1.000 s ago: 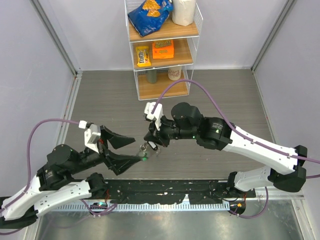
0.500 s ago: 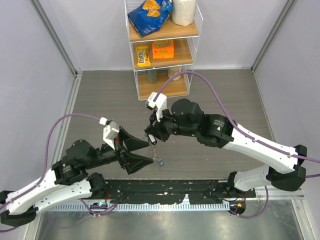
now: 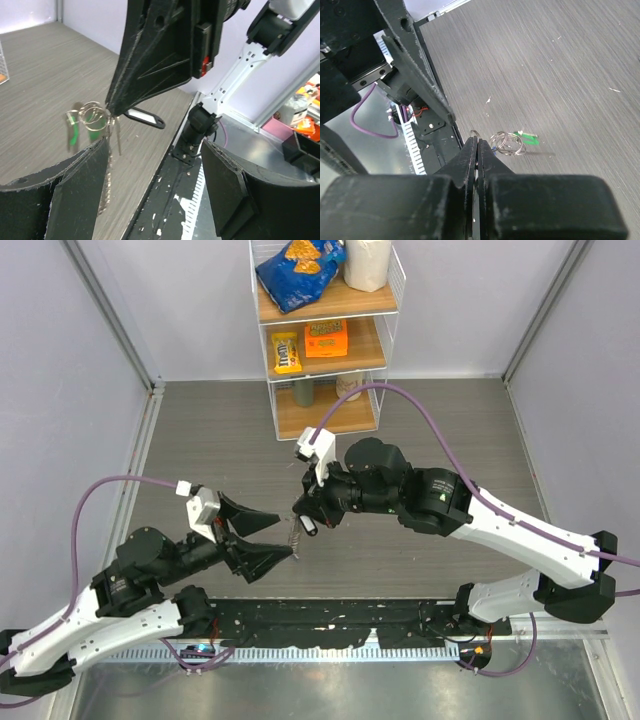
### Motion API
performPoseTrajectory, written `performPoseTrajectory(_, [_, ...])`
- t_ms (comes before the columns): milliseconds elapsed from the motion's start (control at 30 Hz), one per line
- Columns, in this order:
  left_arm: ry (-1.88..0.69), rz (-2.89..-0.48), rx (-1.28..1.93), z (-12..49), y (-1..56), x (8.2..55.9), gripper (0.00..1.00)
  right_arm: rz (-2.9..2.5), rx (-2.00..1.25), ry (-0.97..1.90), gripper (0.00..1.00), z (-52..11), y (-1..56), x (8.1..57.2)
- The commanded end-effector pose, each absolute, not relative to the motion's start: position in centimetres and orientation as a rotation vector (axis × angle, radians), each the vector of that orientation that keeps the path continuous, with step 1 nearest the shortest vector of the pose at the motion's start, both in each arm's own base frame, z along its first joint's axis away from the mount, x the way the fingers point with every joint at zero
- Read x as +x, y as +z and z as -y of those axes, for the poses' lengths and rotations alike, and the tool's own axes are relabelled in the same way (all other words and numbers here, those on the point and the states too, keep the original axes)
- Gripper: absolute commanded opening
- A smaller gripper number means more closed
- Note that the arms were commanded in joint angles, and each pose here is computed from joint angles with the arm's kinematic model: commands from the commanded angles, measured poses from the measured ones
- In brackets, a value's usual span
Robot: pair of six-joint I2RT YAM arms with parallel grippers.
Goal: Put the keys on the keyring
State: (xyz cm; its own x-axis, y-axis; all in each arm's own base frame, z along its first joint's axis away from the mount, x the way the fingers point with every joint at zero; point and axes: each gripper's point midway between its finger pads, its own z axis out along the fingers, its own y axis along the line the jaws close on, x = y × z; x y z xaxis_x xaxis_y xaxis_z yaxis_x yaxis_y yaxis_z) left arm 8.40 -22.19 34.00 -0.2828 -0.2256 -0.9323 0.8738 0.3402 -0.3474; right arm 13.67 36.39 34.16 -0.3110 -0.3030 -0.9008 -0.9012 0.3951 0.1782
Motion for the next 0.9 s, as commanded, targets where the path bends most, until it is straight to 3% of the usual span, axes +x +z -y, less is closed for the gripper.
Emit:
performPoseTrajectory(0, [-1.128,-1.440,0.624,21.6,34.6,9.4,0.80,-1.705,-1.007,1.028,0.05,-36.1,38.8,12.3])
performPoseTrajectory(633, [-1.057,-1.347,0.737,22.4,33.8,9.6,0.78,-1.681,-1.136,1.202,0.06,-36.5,39.8,8.9])
performPoseTrajectory(867, [-1.065,-1.313,0.773,22.7,33.9,9.2,0.69,-1.668,-1.169,1.236,0.05,-36.6,39.8,8.2])
